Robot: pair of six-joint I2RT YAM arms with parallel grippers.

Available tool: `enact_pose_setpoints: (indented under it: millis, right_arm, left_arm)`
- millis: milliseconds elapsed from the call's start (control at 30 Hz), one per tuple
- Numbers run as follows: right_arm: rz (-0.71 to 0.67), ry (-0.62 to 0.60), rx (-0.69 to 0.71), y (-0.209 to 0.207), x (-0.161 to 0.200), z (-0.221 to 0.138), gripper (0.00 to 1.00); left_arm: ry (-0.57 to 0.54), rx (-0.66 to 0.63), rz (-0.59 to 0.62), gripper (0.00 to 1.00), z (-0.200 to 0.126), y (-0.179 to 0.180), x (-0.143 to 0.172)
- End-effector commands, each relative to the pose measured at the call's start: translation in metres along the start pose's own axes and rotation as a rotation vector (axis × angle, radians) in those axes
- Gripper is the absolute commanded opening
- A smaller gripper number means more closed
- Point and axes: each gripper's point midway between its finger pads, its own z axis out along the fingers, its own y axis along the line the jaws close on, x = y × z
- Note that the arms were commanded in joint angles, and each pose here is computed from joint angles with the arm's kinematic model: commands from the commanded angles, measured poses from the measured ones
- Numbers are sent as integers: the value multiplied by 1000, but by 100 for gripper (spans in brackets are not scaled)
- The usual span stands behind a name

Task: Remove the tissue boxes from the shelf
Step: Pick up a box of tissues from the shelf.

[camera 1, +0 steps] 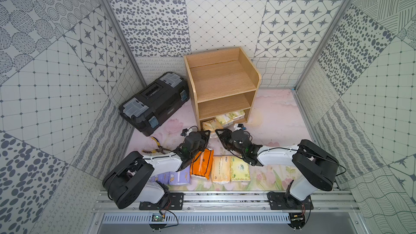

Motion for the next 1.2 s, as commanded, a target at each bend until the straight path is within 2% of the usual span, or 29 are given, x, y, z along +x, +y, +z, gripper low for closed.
enact_pose_setpoints:
  millis: [0, 167, 333, 433, 633, 833, 967, 1167]
  right_arm:
    - [-61, -11, 53, -15, -11, -8, 78]
    - [-45, 36, 41, -19, -12, 2, 87]
    - [-20, 77, 9, -10, -4, 22, 86]
    - [-3, 80, -8, -6, -3, 33, 78]
    - [15, 72, -42, 4, -4, 43, 47]
    - [5, 56, -51, 6, -7, 33, 22]
    - [3, 81, -60, 6, -4, 22, 11]
    - [-13, 111, -75, 7, -1, 0, 7]
  left_arm:
    - [10, 40, 8, 23, 1, -15, 2]
    - [17, 36, 2, 23, 3, -12, 4]
    - [13, 27, -2, 23, 2, -11, 3]
    - [13, 22, -2, 23, 0, -11, 3]
    - [9, 10, -7, 31, -6, -9, 2]
    - [-13, 18, 7, 57, -24, -18, -2]
    - [-53, 22, 45, 84, -47, -28, -9]
    - [-96, -7, 64, 95, -82, -25, -22]
